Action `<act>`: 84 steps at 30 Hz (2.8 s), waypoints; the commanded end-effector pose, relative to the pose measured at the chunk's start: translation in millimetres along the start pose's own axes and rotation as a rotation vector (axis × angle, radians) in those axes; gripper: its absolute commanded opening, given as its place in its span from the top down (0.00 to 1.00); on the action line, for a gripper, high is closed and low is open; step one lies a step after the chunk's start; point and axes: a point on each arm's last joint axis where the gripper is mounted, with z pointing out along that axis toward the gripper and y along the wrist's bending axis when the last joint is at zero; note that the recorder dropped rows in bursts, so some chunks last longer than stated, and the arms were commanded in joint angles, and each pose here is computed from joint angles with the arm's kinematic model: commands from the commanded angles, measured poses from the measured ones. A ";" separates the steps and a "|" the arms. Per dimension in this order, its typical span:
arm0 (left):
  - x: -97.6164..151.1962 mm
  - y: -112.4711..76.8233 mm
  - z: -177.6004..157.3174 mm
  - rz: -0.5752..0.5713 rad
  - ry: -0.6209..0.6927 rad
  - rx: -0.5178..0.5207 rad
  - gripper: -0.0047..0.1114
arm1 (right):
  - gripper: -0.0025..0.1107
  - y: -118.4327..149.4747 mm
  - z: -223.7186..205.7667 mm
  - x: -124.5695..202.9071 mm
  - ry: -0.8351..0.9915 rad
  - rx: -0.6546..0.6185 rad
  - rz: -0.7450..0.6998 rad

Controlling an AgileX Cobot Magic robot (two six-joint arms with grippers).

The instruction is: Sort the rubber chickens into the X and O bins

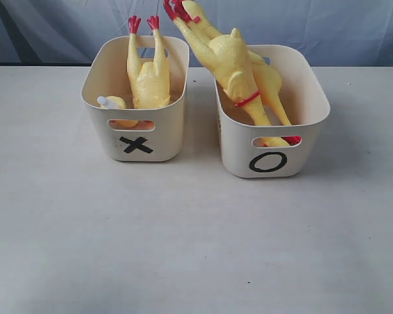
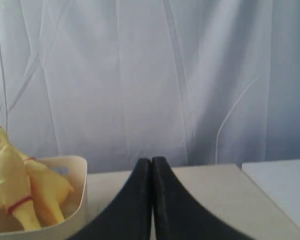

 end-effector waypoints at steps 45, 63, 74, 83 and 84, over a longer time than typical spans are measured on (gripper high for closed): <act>-0.8 -0.1 -0.4 0.000 -0.007 0.003 0.96 | 0.99 10.3 45.2 142.1 0.285 -0.169 -0.038; -0.8 -0.1 -0.4 0.000 -0.007 0.003 0.96 | 0.99 10.3 45.2 142.1 0.285 -0.169 -0.038; -0.8 -0.1 -0.4 0.000 -0.007 0.003 0.96 | 0.99 10.3 45.2 142.1 0.285 -0.169 -0.038; -0.8 -0.1 -0.4 0.000 -0.007 0.003 0.96 | 0.99 10.3 45.2 142.1 0.285 -0.169 -0.038; -0.8 -0.1 -0.4 0.000 -0.007 0.003 0.96 | 0.99 10.3 45.2 142.1 0.285 -0.169 -0.038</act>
